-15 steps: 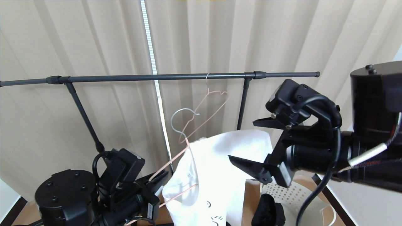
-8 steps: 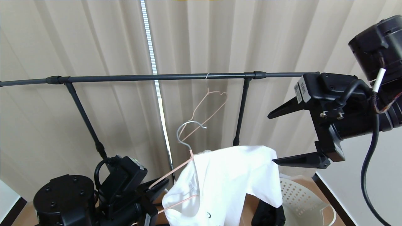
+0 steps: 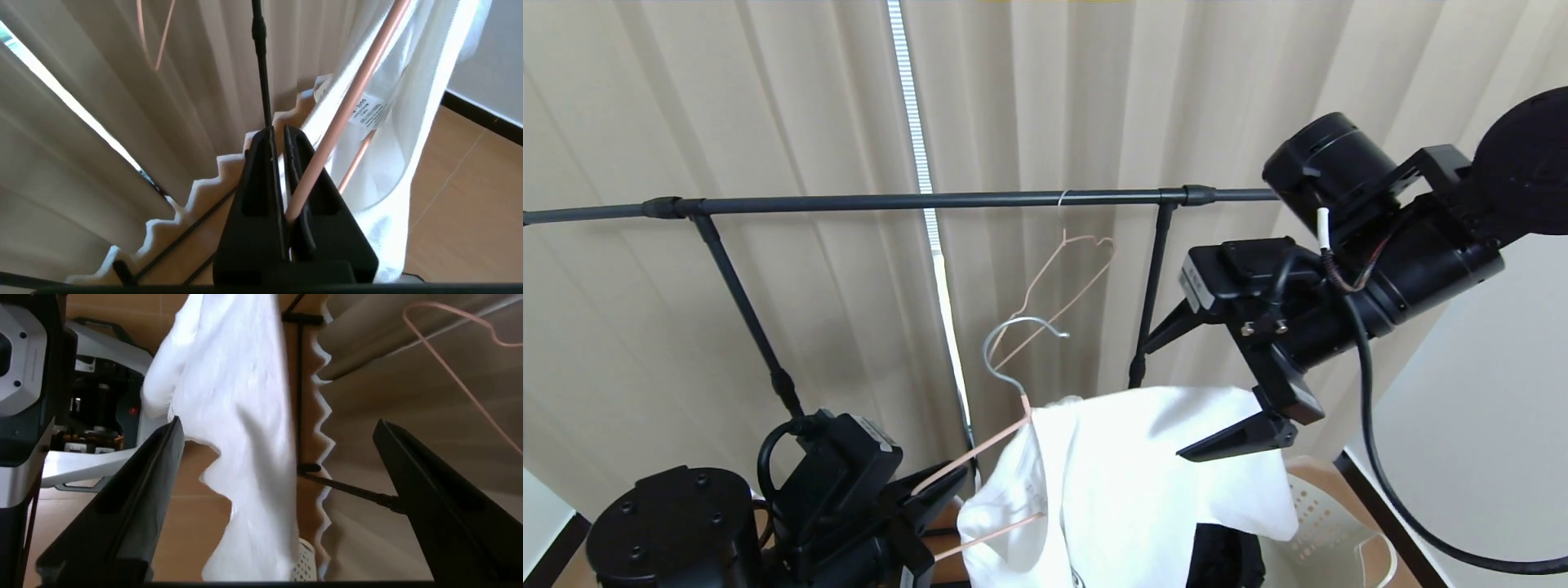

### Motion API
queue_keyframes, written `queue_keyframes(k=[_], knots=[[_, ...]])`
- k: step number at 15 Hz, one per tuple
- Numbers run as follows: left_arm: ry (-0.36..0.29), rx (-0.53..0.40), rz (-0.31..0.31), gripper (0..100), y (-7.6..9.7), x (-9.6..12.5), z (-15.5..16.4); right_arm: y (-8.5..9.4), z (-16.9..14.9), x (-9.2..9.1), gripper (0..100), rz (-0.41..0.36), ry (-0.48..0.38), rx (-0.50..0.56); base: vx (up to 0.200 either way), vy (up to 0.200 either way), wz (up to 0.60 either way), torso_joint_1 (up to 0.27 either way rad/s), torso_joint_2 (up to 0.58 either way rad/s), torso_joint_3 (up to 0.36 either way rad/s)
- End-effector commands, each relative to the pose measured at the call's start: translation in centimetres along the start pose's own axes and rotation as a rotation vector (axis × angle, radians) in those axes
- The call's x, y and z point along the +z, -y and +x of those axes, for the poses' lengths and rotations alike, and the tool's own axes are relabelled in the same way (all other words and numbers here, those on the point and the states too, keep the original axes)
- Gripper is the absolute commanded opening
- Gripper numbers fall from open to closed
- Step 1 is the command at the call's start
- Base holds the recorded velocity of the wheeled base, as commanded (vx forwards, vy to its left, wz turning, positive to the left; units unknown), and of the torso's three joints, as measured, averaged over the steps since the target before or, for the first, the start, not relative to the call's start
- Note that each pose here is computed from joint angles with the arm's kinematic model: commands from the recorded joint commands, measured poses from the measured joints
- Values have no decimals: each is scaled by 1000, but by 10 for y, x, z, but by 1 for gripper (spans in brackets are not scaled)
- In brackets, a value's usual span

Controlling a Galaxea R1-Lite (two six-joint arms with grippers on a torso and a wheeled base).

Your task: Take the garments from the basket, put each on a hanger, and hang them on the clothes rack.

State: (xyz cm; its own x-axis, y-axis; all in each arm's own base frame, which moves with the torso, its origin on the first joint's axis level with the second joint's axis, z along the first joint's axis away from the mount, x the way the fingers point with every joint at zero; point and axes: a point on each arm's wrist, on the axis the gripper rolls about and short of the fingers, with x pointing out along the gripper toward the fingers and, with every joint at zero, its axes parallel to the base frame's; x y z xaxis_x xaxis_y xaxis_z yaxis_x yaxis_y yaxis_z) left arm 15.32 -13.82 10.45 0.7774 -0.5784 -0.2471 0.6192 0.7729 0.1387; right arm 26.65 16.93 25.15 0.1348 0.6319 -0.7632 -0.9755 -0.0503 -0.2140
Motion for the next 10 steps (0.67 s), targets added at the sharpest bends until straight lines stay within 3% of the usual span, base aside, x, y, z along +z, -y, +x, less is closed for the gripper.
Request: queue_keyframes(k=[1,10], knots=[[-5,-2,3,0,0,-1,0,0,24,6,100,16,-12,57,0,0,0,0,0,0],[-3,-5,6,0,1,-1,0,1,47,15,100,2,-21,103,0,0,0,0,0,0]])
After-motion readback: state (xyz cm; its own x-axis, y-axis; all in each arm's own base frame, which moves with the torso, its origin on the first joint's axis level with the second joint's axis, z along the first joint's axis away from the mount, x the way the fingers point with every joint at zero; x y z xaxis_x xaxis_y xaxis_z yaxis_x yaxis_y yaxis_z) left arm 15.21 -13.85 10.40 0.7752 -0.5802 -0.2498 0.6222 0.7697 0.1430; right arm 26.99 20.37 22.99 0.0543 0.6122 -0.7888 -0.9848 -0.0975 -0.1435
